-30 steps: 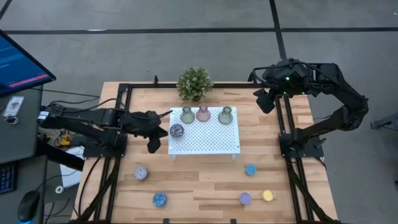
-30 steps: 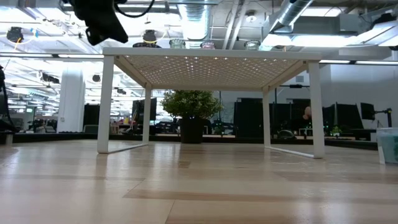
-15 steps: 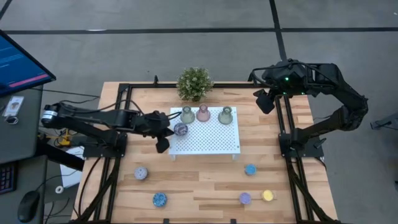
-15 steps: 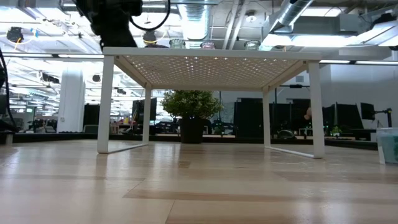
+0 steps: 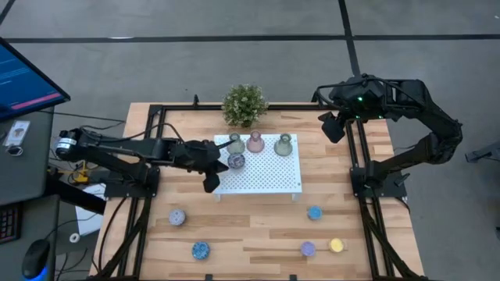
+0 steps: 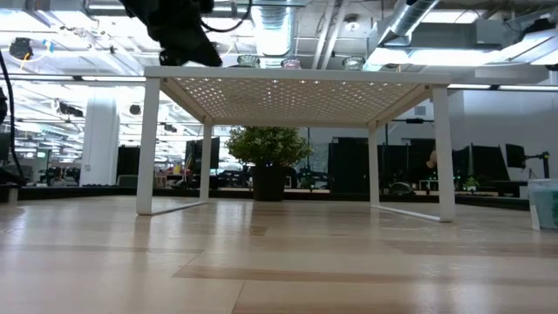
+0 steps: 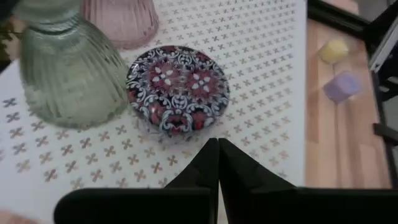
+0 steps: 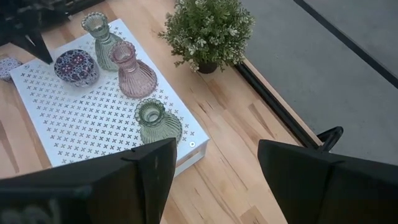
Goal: Pick & Place candle stick holders
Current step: Put the red patterned scented candle on the shelf
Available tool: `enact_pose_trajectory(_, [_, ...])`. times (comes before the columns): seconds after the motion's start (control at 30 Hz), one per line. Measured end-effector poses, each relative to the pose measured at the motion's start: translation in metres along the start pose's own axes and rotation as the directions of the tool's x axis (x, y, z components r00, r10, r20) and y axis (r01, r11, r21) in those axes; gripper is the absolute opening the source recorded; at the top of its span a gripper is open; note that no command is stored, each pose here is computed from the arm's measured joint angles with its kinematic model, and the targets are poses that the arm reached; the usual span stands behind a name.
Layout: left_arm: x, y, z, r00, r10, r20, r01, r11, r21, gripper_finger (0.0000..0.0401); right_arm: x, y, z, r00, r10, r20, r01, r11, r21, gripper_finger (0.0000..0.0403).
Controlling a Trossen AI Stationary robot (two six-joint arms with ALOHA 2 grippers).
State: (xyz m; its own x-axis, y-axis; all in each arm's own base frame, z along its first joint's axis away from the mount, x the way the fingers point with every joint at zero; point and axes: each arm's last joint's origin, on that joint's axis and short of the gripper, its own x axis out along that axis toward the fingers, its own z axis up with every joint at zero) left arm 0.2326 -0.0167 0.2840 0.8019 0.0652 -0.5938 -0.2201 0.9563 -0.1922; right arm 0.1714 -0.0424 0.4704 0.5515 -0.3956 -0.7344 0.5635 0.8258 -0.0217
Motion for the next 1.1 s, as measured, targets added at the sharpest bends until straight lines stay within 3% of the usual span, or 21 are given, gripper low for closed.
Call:
enact_pose_trajectory(0.17, [-0.021,0.006,-0.001,0.989,0.145,0.041,-0.144,0.989,-0.031,0.0003,0.0,0.001,0.0,1.0,0.02,-0.006,-0.02,1.0,0.0,0.0219])
enact_pose_trajectory(0.3, [-0.019,0.012,0.002,0.975,0.213,0.061,-0.21,0.976,-0.053,0.0003,0.0,0.001,0.0,1.0,0.021,-0.006,-0.021,1.0,0.0,0.0219])
enact_pose_trajectory(0.53, [0.004,0.01,-0.002,0.982,0.19,-0.013,-0.19,0.979,-0.074,0.0002,0.0,0.001,0.0,1.0,0.021,-0.004,-0.021,1.0,0.001,0.0219])
enact_pose_trajectory(1.1, [0.034,0.0,0.011,0.991,0.093,0.096,-0.082,0.991,-0.108,0.0002,0.0,0.001,0.0,1.0,0.021,-0.004,-0.021,1.0,-0.002,0.0219])
